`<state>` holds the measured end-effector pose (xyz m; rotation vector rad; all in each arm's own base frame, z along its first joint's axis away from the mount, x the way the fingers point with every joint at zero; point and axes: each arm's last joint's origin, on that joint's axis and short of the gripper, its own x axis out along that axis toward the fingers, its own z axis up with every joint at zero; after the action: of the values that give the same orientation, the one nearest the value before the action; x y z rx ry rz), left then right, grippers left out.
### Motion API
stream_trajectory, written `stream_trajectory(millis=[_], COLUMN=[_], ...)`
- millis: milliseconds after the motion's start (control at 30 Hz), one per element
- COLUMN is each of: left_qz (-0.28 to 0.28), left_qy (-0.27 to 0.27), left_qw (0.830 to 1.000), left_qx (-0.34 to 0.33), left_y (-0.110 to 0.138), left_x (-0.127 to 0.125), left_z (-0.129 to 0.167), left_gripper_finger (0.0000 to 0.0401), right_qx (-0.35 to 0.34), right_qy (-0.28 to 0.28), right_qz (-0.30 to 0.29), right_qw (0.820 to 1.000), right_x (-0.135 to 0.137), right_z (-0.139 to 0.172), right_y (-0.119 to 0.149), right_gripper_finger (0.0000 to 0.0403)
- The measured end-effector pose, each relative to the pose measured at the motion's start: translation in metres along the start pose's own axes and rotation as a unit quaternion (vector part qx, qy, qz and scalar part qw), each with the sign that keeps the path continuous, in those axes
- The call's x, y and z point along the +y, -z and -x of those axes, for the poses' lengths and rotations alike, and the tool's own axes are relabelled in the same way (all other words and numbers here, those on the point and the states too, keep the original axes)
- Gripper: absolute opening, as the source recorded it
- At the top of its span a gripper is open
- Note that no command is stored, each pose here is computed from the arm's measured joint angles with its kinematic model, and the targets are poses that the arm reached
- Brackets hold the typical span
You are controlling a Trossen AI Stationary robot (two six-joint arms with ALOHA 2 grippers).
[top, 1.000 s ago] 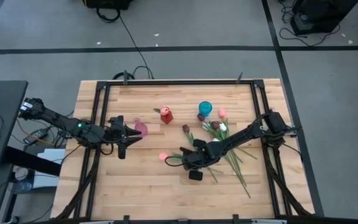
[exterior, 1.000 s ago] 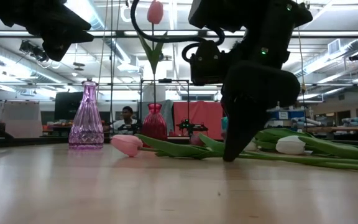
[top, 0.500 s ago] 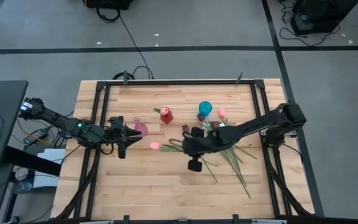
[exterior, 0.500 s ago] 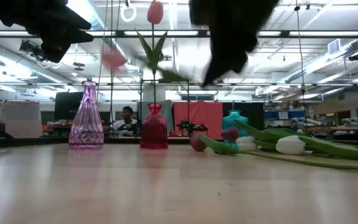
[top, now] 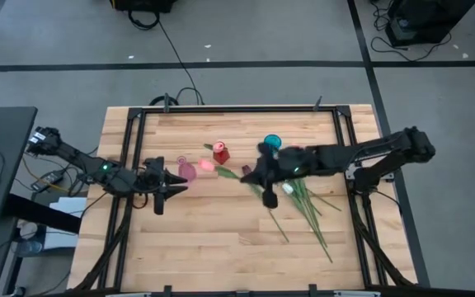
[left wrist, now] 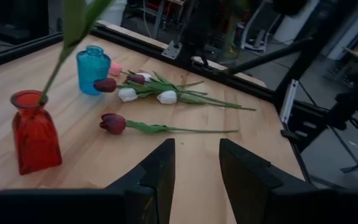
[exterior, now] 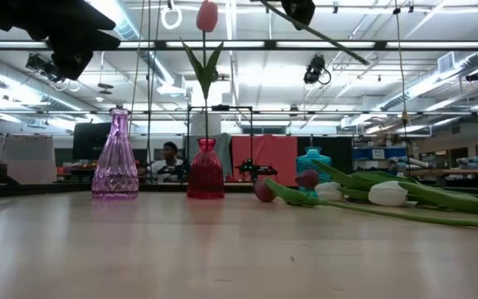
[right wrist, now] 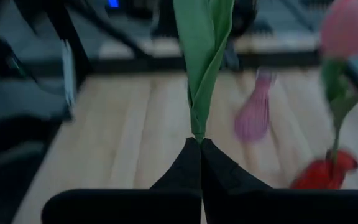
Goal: Sort flowers into vase by color
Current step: Put the left pink tulip into the red vase
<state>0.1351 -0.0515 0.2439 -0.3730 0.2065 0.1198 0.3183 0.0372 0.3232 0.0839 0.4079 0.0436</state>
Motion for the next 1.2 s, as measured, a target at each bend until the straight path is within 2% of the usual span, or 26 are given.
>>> stream_trajectory(millis=[100, 300, 433, 567, 767, 900, 1200], left_qz=[-0.004, -0.003, -0.006, -0.013, -0.018, -0.019, -0.019], left_qy=[-0.003, -0.021, -0.041, -0.054, -0.058, -0.058, -0.061], left_qw=[1.0, 1.0, 0.999, 0.998, 0.998, 0.998, 0.998], left_qx=[-0.004, -0.018, -0.028, -0.035, -0.03, -0.029, -0.031], left_y=[0.001, 0.0, 0.0, 0.0, 0.001, 0.001, 0.001], left_x=[-0.002, -0.002, -0.001, -0.001, 0.0, 0.0, 0.0], left_z=[0.002, 0.002, 0.003, 0.003, 0.003, 0.003, 0.003], left_gripper_finger=[0.0131, 0.0131, 0.0131, 0.0131, 0.0131, 0.0131, 0.0131], right_qx=[-0.063, -0.157, -0.224, -0.294, -0.296, -0.307, -0.313], right_qy=[0.005, 0.076, 0.123, 0.124, 0.137, 0.138, 0.148], right_qz=[-0.007, -0.018, -0.003, -0.003, 0.018, 0.023, 0.041], right_qw=[0.998, 0.984, 0.967, 0.948, 0.945, 0.941, 0.937], right_x=[-0.021, -0.073, -0.107, -0.135, -0.158, -0.163, -0.172], right_z=[0.01, 0.007, -0.007, -0.03, -0.07, -0.083, -0.101], right_y=[0.005, 0.018, 0.019, 0.019, 0.021, 0.017, 0.03], right_gripper_finger=[0.0, 0.0, 0.0, 0.0, 0.0, 0.0, 0.0])
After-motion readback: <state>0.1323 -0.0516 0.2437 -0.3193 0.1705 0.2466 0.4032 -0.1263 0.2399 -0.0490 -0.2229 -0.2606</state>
